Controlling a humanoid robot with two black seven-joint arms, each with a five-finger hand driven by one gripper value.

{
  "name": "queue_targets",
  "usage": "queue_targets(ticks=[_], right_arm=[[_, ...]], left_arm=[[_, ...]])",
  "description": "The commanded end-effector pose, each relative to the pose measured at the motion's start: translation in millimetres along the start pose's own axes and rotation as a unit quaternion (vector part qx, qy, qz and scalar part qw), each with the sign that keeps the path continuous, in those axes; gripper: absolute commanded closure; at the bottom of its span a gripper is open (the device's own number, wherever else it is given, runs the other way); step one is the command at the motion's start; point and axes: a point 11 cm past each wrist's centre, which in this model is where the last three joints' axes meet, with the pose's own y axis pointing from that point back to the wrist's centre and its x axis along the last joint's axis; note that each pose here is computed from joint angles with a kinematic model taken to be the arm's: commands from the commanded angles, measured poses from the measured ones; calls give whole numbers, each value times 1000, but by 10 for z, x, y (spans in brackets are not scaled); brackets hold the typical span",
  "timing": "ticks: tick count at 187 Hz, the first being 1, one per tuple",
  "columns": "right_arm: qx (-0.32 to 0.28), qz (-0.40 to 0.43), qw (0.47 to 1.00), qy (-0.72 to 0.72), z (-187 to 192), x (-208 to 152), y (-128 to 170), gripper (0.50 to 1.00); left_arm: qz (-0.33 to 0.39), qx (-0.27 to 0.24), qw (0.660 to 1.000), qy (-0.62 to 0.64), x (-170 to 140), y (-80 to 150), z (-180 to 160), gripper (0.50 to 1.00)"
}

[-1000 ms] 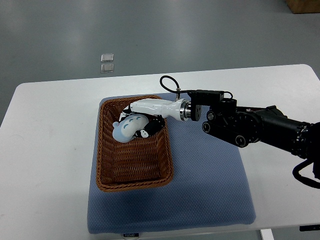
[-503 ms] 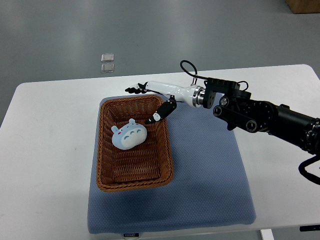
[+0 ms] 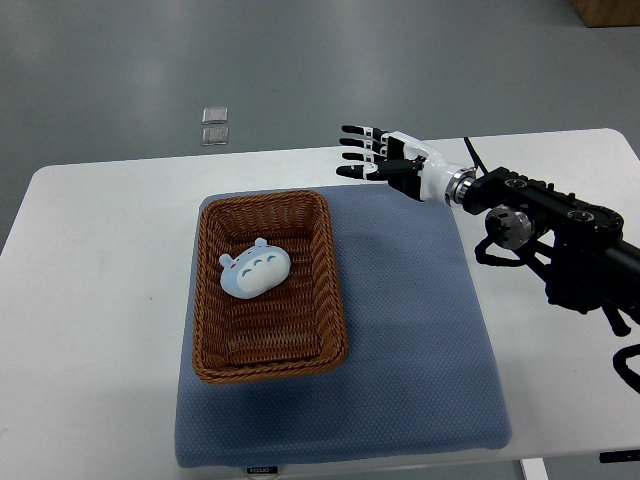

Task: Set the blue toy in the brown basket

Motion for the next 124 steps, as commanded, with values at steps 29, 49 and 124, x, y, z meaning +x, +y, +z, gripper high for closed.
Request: queue_targets(ticks=[29,49,124], right_arm=[[6,63,988,-138,212,211,97,583],[12,85,987,-137,198,265,106,583],[27,101,986,-132,136,325,121,583]], left_arm=[[0,0,1000,0,0,0,-2,500],[0,0,1000,0,0,0,-2,500],[0,0,1000,0,0,0,-2,500]])
